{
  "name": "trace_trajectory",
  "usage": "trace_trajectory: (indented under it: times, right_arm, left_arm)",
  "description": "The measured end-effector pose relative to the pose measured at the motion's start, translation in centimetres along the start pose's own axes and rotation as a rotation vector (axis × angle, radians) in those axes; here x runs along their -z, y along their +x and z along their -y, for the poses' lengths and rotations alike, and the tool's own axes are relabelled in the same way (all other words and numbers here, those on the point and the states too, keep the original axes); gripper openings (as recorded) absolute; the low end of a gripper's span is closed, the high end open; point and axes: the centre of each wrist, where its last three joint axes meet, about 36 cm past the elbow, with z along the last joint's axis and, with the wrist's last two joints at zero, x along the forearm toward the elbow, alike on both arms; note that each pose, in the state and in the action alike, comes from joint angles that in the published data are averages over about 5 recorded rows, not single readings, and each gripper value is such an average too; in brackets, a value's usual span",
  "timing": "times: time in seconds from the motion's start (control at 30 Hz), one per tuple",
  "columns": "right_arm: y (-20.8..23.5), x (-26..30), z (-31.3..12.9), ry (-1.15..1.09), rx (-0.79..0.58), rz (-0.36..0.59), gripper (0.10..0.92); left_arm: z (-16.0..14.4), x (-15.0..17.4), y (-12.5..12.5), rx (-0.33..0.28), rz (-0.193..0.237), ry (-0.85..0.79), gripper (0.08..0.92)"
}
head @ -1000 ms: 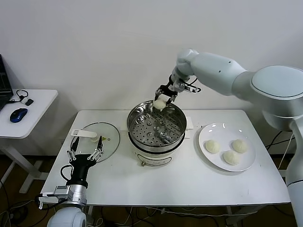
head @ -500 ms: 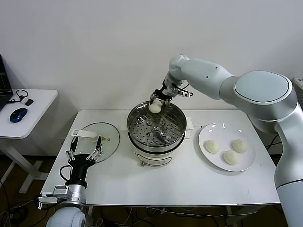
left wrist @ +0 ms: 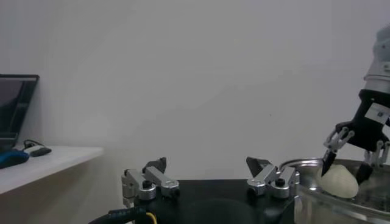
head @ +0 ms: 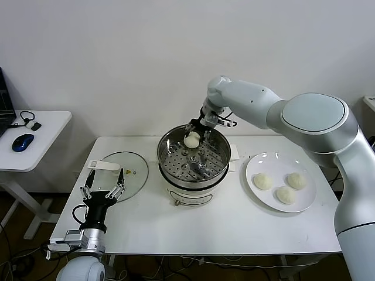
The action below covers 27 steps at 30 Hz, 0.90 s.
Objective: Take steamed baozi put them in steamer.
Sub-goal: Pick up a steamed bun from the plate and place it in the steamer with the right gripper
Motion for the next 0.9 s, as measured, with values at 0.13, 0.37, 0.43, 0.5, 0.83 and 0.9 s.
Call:
trace_trajectory:
  times: [0.13, 0.37, 0.43, 0.5, 0.83, 0.9]
  right_arm:
    - [-0.1, 0.0, -0.1, -0.006, 0.005, 0.004, 0.622]
    - [-0.4, 0.1, -0.2, -0.015, 0.012, 0.013, 0.698]
    - [-0.4, 0.1, -0.2, -0.017, 0.011, 0.017, 0.738]
    - [-0.5, 0.1, -0.2, -0.019, 0.009, 0.019, 0.778]
    - [0.3, 0.2, -0.2, -0.024, 0.001, 0.027, 0.823]
    - [0.7, 0.1, -0.2, -0.025, 0.002, 0.028, 0.823]
  left_arm:
    - [0.0, -0.1, -0.1, 0.000, -0.001, 0.001, 0.823]
    - [0.0, 0.0, -0.1, 0.000, 0.000, 0.002, 0.823]
    - [0.0, -0.1, -0.1, 0.000, -0.001, 0.002, 0.823]
    - [0.0, -0.1, -0.1, -0.001, -0.002, 0.002, 0.823]
    - [0.1, 0.1, 0.0, -0.002, -0.001, 0.002, 0.823]
    - [0.1, 0.1, 0.0, -0.002, 0.000, 0.002, 0.823]
